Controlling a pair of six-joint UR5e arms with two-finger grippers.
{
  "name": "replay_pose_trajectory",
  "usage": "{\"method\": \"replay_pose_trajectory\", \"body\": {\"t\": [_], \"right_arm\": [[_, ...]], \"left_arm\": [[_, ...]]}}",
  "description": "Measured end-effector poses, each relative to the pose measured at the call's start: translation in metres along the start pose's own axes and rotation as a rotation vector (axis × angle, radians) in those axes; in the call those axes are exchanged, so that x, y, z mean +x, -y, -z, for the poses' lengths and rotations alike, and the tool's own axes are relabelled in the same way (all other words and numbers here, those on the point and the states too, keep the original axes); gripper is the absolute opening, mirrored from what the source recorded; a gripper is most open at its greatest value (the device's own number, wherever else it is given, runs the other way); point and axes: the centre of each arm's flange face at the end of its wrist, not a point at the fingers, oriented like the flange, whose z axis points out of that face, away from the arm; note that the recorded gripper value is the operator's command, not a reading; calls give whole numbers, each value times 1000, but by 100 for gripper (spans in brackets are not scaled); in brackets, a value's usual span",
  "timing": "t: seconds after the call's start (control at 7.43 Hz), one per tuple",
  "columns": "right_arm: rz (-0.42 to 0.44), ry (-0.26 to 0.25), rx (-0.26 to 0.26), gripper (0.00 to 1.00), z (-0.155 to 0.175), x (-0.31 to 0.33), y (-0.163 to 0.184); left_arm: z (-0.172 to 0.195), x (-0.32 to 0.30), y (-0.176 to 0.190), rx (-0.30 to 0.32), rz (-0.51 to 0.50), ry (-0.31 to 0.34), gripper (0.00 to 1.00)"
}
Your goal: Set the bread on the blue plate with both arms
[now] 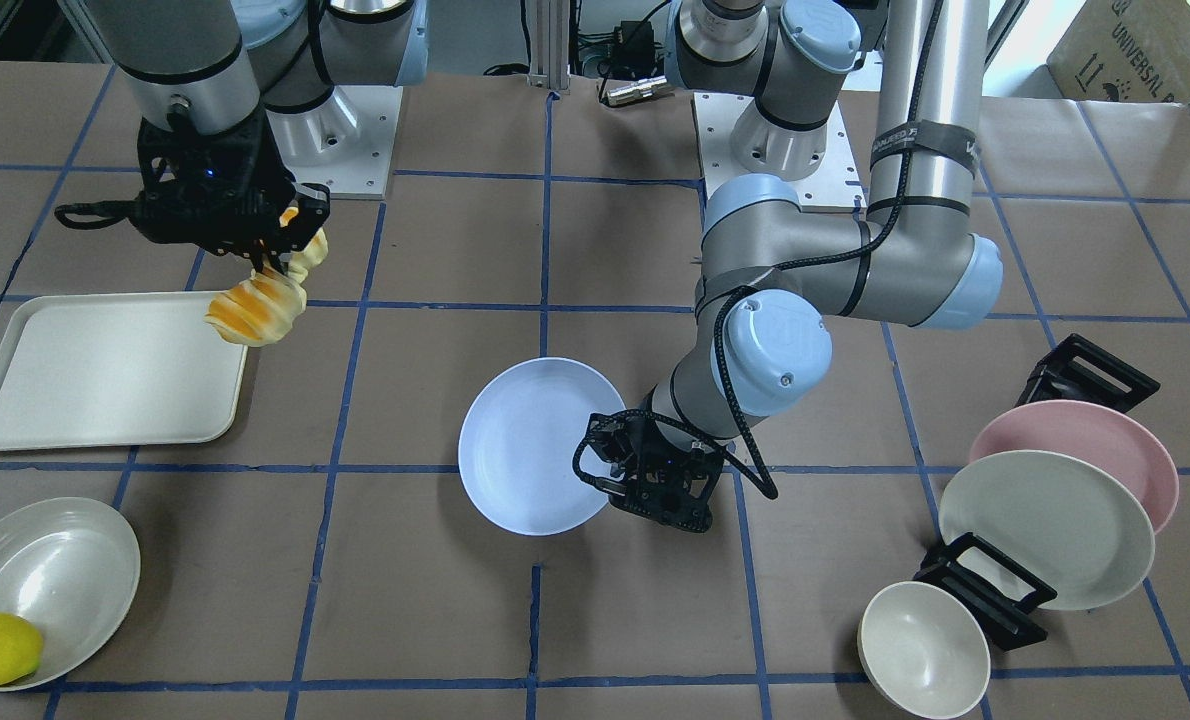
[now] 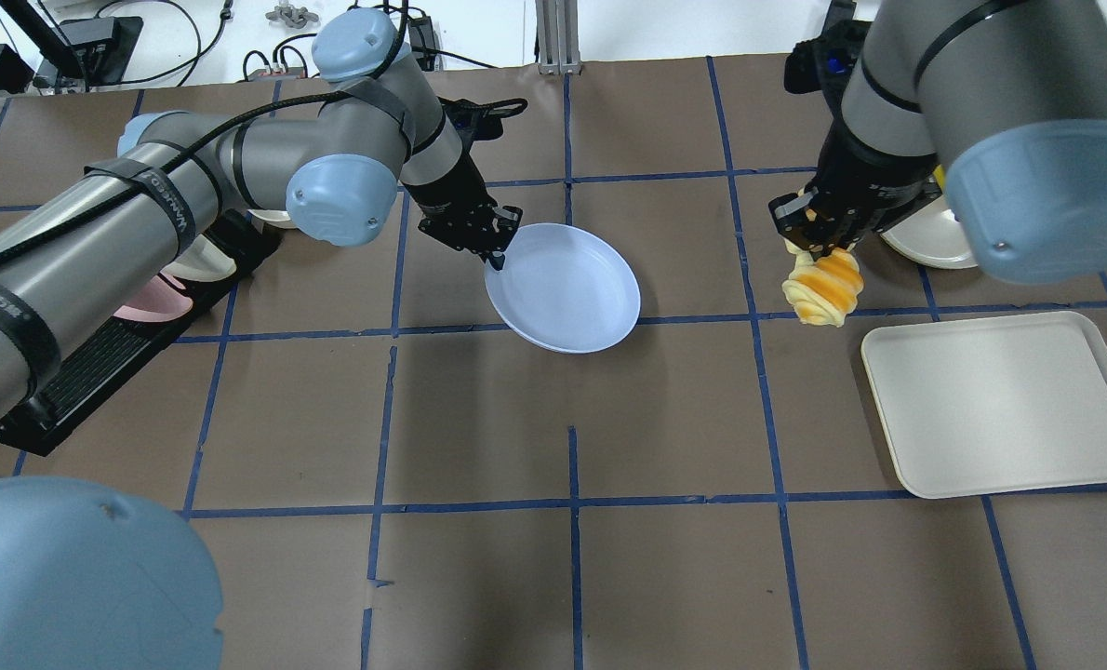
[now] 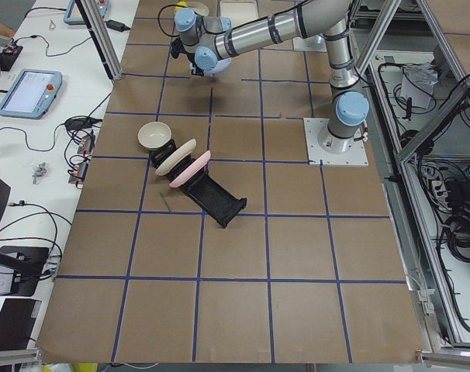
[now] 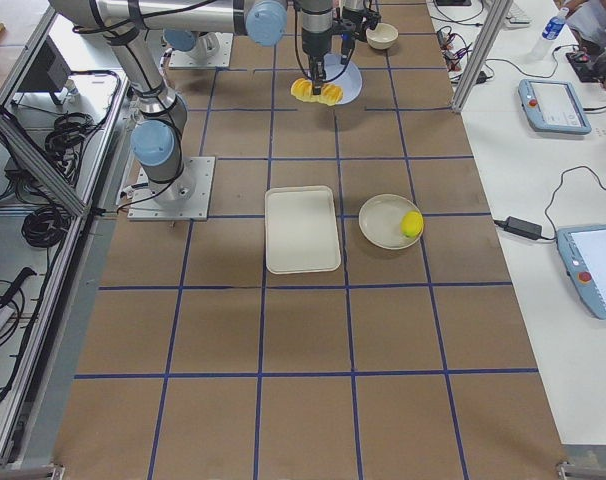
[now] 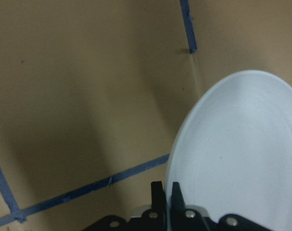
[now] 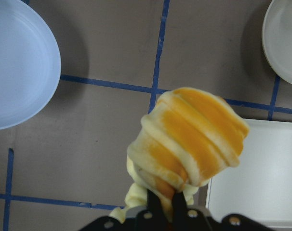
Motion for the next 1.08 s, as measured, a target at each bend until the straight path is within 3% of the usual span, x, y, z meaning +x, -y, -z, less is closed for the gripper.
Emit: {"method": "replay_pose_trajectory", "body": {"t": [0.13,0.4,0.67,0.94,1.08], "right_arm": [[-11,-20,8,6,-11,-13,8],[-47,-58,36,6,-32,-31,24],[-53,-66,27,6,-49,-41,33],[-14,-43,24,6,-58,-68,36],[7,-12,30,6,-66,-83,42]], "left_arm": [[-13,5,5,10,1,-4,37],[-23,6,10,29,-1,-17,100],[10,-2,7,65,5,-5,100],[80,-28,-18,82,31,35,100],[118,-35,-40,77,26,91,100]]}}
